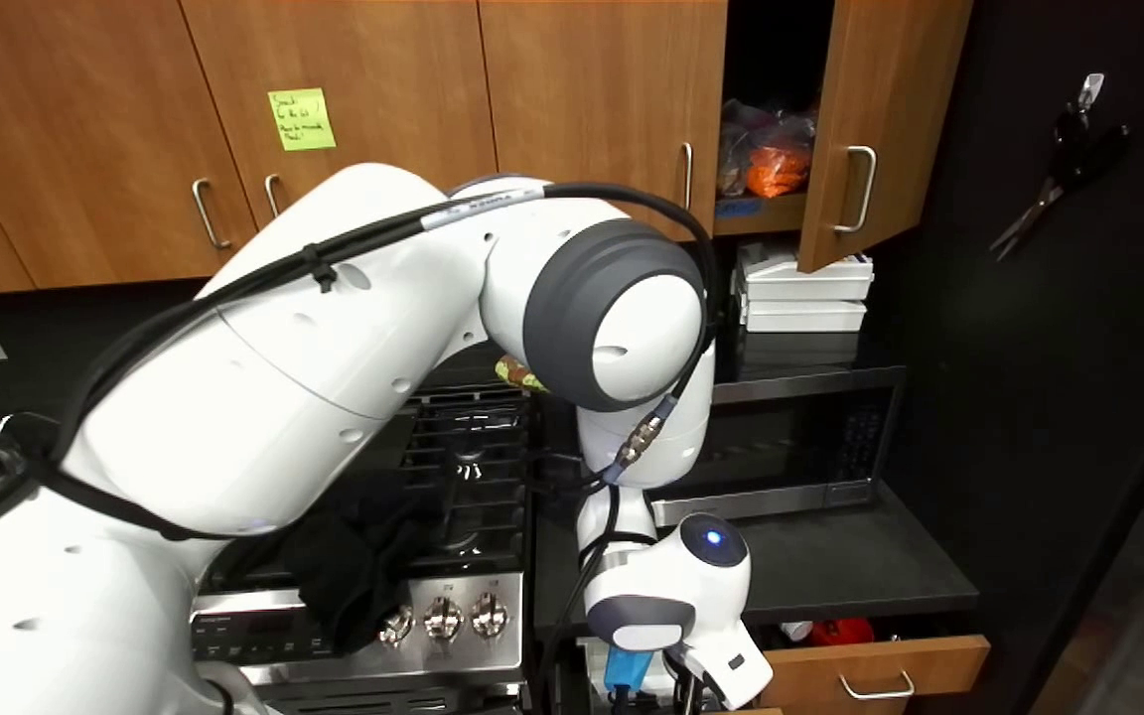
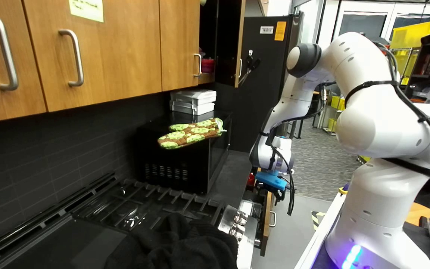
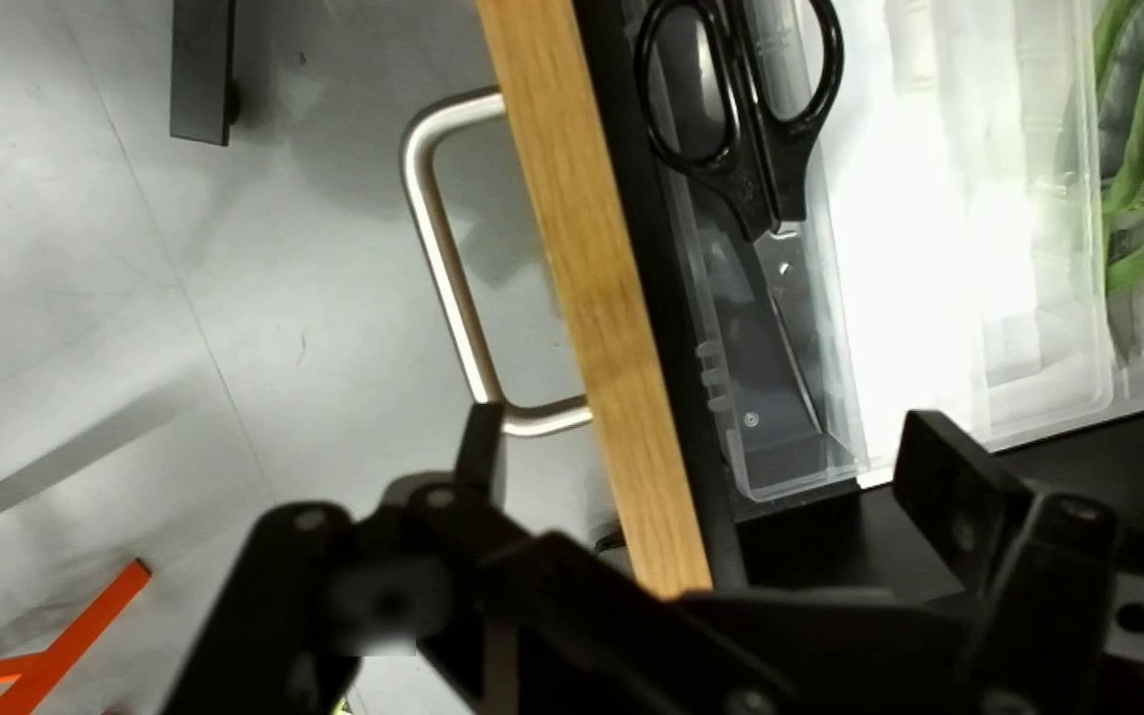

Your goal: Close the top drawer to the left

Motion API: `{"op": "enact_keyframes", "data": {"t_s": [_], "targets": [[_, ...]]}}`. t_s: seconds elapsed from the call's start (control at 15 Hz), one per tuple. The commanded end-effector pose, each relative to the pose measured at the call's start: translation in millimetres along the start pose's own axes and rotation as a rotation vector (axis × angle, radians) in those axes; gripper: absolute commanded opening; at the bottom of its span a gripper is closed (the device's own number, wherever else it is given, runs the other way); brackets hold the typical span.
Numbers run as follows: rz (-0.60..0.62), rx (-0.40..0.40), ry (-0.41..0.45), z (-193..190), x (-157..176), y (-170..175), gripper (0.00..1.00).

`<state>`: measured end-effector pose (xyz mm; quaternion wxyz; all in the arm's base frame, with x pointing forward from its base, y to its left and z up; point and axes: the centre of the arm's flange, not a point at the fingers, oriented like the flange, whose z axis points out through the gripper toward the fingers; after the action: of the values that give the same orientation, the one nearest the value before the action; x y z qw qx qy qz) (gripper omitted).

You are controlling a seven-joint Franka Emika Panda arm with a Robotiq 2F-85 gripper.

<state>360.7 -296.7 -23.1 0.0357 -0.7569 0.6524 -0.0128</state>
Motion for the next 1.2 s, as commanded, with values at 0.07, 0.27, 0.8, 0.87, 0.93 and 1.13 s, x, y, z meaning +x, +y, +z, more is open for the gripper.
{"op": "enact_keyframes", "data": {"t_s": [0.07,0.27,0.8,0.87,0.93,1.13], "targets": [[0.05,-0.021,0.029,-16.9,14.0,20.8,1.0],[0.093,-0.028,0.051,-23.3,26.9,35.6,1.0],[0.184,-0.088,0.046,-2.6,46.7,64.6,0.28],[0.194,-0.098,0.039,3.5,48.8,67.0,0.2],[0.198,-0.105,0.032,9.8,50.8,68.2,0.13],[0.201,-0.115,-0.005,37.9,55.4,58.2,0.0]]}}
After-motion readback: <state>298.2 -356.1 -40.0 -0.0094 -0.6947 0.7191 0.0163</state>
